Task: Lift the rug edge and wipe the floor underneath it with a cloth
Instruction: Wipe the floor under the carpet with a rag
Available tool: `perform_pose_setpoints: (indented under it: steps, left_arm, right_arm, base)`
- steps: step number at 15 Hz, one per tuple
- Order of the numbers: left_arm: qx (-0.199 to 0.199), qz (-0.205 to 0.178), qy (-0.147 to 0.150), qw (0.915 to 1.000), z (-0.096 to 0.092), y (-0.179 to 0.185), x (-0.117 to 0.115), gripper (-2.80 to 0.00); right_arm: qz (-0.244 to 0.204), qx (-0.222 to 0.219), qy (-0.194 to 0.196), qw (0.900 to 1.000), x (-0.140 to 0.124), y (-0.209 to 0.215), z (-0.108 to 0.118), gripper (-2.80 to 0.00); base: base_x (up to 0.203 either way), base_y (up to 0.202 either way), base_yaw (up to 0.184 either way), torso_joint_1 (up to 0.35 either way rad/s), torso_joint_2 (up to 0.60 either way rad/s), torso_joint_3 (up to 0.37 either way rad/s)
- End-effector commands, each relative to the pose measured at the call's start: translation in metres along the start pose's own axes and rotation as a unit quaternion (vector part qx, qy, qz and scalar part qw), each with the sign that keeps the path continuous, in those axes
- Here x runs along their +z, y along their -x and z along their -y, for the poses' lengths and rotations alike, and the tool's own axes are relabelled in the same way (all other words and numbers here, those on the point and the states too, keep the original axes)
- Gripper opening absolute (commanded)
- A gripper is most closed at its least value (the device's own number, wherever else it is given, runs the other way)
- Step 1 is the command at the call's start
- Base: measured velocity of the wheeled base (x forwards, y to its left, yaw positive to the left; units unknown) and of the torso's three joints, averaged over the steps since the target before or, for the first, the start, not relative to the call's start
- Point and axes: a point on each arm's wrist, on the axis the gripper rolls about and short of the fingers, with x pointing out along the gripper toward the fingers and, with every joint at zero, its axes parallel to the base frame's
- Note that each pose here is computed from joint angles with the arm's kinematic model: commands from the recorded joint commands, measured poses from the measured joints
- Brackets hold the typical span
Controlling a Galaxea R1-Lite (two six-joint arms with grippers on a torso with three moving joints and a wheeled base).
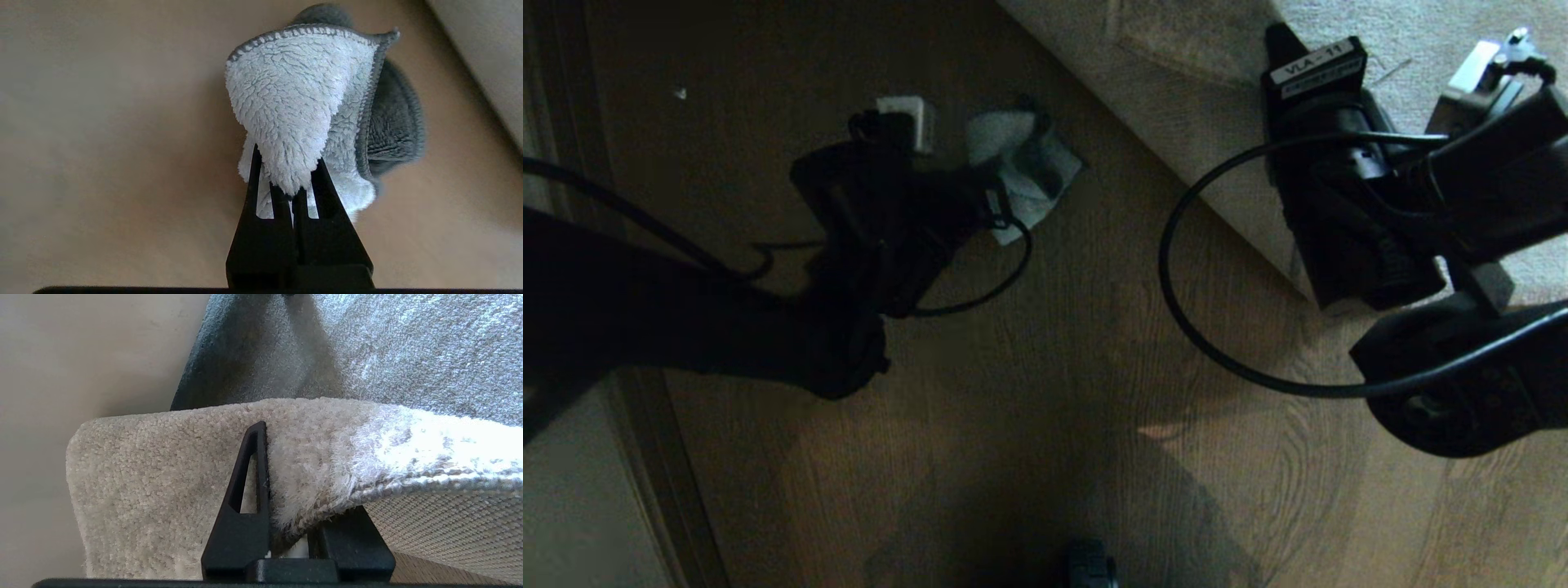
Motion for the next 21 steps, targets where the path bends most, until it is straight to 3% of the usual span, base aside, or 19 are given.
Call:
perform_pose_setpoints:
  steps: [1, 3, 5, 11, 16, 18, 21]
  left_arm:
    - [0.024, 0.033, -0.006, 0.9991, -0.020, 0.001, 0.024, -2.80]
    - [0.032, 0.049, -0.009, 0.9982, -0.027, 0.009, 0.043, -2.80]
    - [0.033, 0.036, -0.011, 0.9987, -0.028, 0.028, 0.048, -2.80]
    - [0.003, -0.092, -0.035, 0.9951, -0.026, 0.127, 0.019, -2.80]
    - [-0.118, -0.180, -0.023, 0.9763, 0.023, 0.184, -0.011, -2.80]
    - [-0.135, -0.214, -0.027, 0.9670, 0.030, 0.190, -0.027, -2.80]
    - [-0.137, -0.240, -0.031, 0.9606, 0.034, 0.182, -0.044, -2.80]
  right_arm:
    - [0.019, 0.013, -0.014, 1.000, 0.005, 0.000, -0.004, -2.80]
    - [0.019, 0.013, -0.014, 1.000, 0.005, 0.000, -0.004, -2.80]
    - [0.019, 0.014, -0.014, 1.000, 0.005, 0.000, -0.004, -2.80]
    - [0.018, 0.015, -0.015, 1.000, 0.006, 0.001, -0.005, -2.80]
    - [0.019, 0.016, -0.015, 1.000, 0.007, 0.001, -0.006, -2.80]
    - [0.018, 0.015, -0.014, 1.000, 0.006, 0.001, -0.005, -2.80]
    - [0.018, 0.014, -0.014, 1.000, 0.006, 0.001, -0.004, -2.80]
  base:
    - [0.000, 0.000, 0.000, 0.000, 0.00, 0.000]
    - [0.000, 0.000, 0.000, 0.000, 0.00, 0.000]
    - [0.000, 0.000, 0.000, 0.000, 0.00, 0.000]
    - [0.000, 0.000, 0.000, 0.000, 0.00, 0.000]
    - [0.000, 0.000, 0.000, 0.000, 0.00, 0.000]
    - [0.000, 0.000, 0.000, 0.000, 0.00, 0.000]
    - [0.000, 0.000, 0.000, 0.000, 0.00, 0.000]
